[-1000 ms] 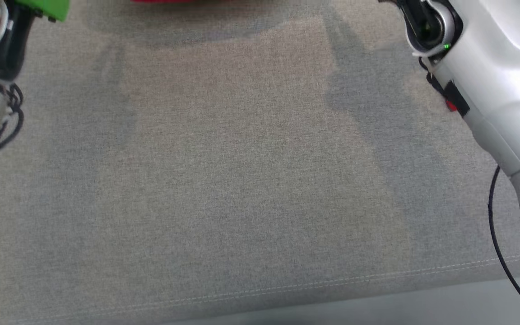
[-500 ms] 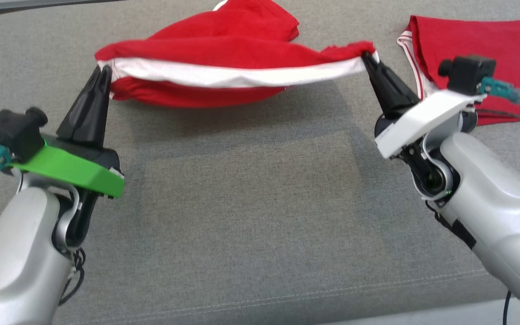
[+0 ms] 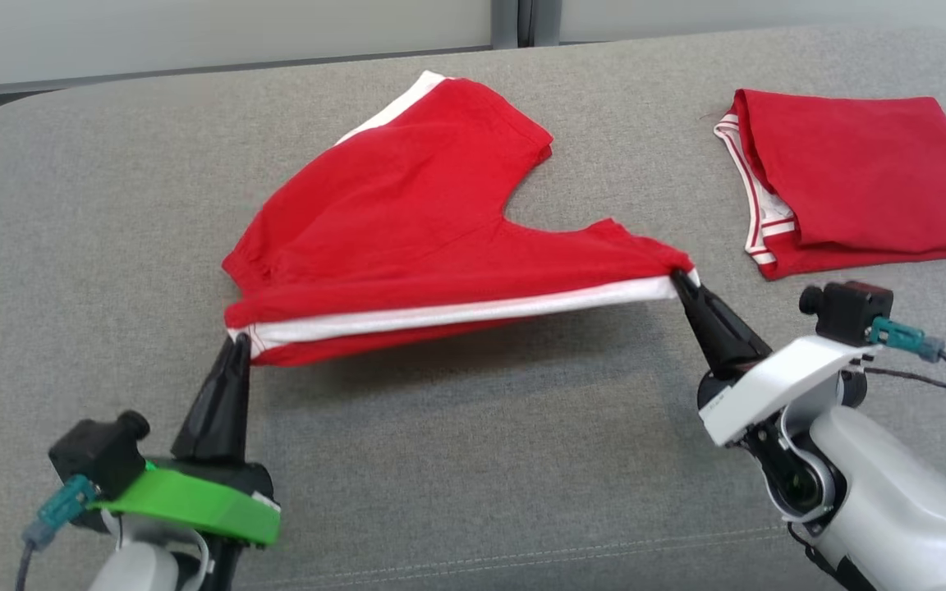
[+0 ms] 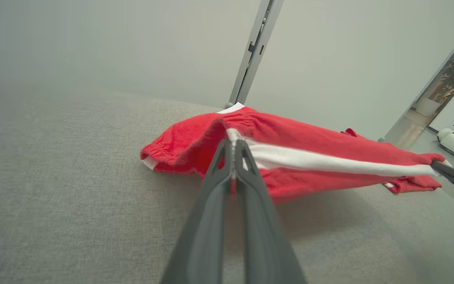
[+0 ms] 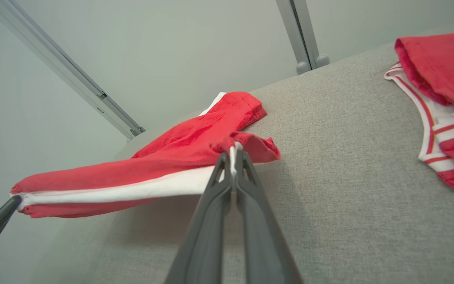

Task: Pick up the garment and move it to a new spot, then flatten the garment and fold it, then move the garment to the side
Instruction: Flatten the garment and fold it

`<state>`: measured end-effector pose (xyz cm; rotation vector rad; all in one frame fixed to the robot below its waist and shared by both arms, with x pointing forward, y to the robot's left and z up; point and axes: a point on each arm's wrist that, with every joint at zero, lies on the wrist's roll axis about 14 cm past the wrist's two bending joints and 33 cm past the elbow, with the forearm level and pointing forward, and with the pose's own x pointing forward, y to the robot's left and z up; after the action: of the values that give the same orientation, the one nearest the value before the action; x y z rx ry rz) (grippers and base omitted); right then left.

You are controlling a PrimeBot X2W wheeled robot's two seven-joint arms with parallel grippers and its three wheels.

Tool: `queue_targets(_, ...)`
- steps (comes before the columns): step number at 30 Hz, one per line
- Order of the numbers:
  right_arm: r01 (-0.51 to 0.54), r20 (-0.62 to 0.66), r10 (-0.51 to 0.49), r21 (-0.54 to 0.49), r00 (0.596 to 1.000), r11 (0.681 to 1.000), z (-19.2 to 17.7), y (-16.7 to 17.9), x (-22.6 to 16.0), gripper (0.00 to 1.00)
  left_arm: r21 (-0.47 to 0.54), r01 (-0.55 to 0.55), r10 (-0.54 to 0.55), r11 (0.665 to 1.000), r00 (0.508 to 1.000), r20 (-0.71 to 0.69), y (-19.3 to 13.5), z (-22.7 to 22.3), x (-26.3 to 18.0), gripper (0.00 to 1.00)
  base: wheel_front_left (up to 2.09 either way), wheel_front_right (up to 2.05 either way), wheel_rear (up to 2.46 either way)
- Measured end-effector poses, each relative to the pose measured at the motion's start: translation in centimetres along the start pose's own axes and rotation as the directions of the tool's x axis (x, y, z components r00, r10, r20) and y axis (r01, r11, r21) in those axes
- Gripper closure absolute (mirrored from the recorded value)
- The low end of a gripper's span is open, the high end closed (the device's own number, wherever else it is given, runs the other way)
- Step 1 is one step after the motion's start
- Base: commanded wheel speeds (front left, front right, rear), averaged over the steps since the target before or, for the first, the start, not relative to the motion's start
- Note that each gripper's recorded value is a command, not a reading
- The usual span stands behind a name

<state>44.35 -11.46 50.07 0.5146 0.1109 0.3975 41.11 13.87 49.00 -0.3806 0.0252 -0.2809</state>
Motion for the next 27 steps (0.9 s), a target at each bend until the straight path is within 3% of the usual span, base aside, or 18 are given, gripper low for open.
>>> queue_targets(8,0.039,-0.063,-0.036,0.047,0.997,0.998,-3.4,-0.1,-3.1,1.0,-0.063,-0.085,0.082,0.994,0.995,-0.048,0.1,-2.8,-3.6,1.0,0.0,0.0,0.0)
queue_targets(20,0.081,-0.156,-0.063,0.106,0.986,0.991,-7.6,0.4,-6.9,1.0,-0.074,-0.184,0.173,0.98,0.976,-0.136,1.4,-5.9,-7.8,1.0,0.0,0.0,0.0)
queue_targets(27,0.081,-0.164,-0.07,0.067,0.984,0.994,-7.9,0.2,-6.9,1.0,-0.067,-0.185,0.17,0.981,0.97,-0.176,1.2,-7.1,-8.5,1.0,0.0,0.0,0.0)
